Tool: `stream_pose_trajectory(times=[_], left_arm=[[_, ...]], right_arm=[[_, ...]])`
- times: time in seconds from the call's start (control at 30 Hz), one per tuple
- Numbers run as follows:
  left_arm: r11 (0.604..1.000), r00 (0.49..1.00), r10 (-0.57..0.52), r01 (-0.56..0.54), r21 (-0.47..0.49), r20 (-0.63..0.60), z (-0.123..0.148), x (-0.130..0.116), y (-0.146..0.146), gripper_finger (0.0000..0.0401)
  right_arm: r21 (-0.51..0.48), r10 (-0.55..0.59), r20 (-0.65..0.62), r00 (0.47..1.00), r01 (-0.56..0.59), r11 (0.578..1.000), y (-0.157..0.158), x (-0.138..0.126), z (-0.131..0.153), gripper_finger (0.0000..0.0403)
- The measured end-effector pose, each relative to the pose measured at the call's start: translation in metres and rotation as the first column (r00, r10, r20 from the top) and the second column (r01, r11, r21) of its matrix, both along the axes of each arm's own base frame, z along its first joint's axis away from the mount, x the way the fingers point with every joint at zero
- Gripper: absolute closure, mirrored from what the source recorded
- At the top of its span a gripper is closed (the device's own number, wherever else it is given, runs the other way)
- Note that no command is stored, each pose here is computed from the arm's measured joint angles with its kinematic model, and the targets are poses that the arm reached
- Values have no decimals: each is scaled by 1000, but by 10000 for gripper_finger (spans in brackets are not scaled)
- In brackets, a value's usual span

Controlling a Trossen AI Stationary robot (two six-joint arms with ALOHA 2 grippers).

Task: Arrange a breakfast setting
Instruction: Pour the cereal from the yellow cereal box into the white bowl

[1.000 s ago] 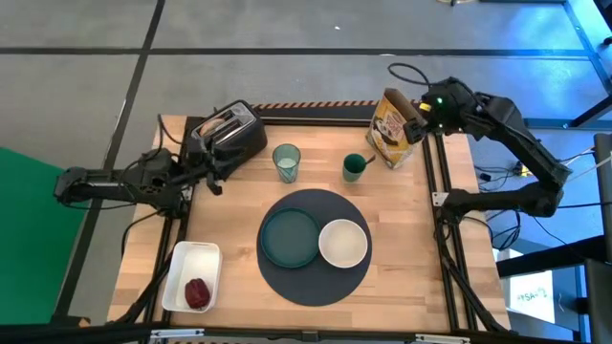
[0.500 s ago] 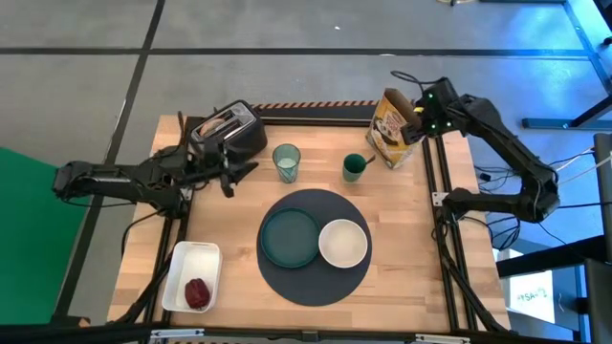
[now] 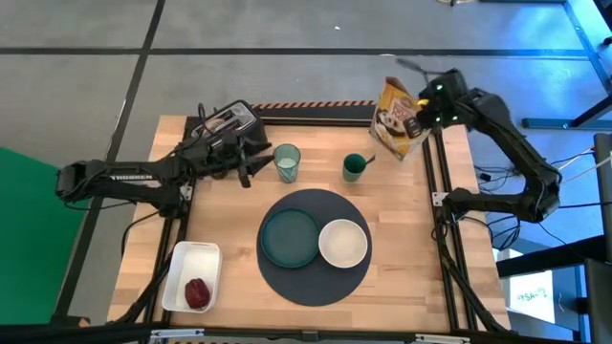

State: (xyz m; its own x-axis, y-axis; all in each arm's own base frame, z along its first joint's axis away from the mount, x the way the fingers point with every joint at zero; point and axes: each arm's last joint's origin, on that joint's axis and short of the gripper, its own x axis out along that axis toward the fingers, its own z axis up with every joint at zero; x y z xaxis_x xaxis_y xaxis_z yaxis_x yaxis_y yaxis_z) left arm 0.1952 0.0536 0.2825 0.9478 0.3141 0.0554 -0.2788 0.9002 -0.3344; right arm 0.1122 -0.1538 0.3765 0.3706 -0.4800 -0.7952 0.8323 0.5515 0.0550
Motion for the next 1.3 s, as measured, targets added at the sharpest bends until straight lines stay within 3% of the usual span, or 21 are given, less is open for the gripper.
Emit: stream_pose_trajectory(times=[0.2, 0.3, 0.47, 0.67, 0.8, 1.03, 1.3], left_arm=[[1000, 1000, 26, -26, 17, 5, 7, -2, 9, 106], [997, 1000, 9, -9, 82, 8, 25, 3, 14, 81], [983, 995, 1, 17, 183, -97, 59, 23, 28, 49], [962, 987, -49, 87, 258, -151, 102, 45, 38, 22], [937, 987, -39, 89, 336, -153, 127, 49, 40, 7], [914, 975, -141, 195, 357, -172, 141, 58, 40, 2], [896, 922, -346, 379, 230, -173, 134, 66, 31, 2]], right_arm=[[-158, 169, 206, 964, -138, 978, 20, -8, 71, 402], [-242, 299, 326, 897, -227, 943, 34, -14, 103, 402], [-338, 476, 437, 763, -351, 873, 51, -19, 133, 403], [-406, 580, 450, 679, -423, 810, 63, -13, 144, 403], [-458, 669, 439, 600, -492, 741, 73, 4, 148, 403], [-548, 779, 422, 464, -553, 627, 89, 45, 155, 403], [-573, 780, 378, 498, -536, 620, 89, 84, 149, 403]])
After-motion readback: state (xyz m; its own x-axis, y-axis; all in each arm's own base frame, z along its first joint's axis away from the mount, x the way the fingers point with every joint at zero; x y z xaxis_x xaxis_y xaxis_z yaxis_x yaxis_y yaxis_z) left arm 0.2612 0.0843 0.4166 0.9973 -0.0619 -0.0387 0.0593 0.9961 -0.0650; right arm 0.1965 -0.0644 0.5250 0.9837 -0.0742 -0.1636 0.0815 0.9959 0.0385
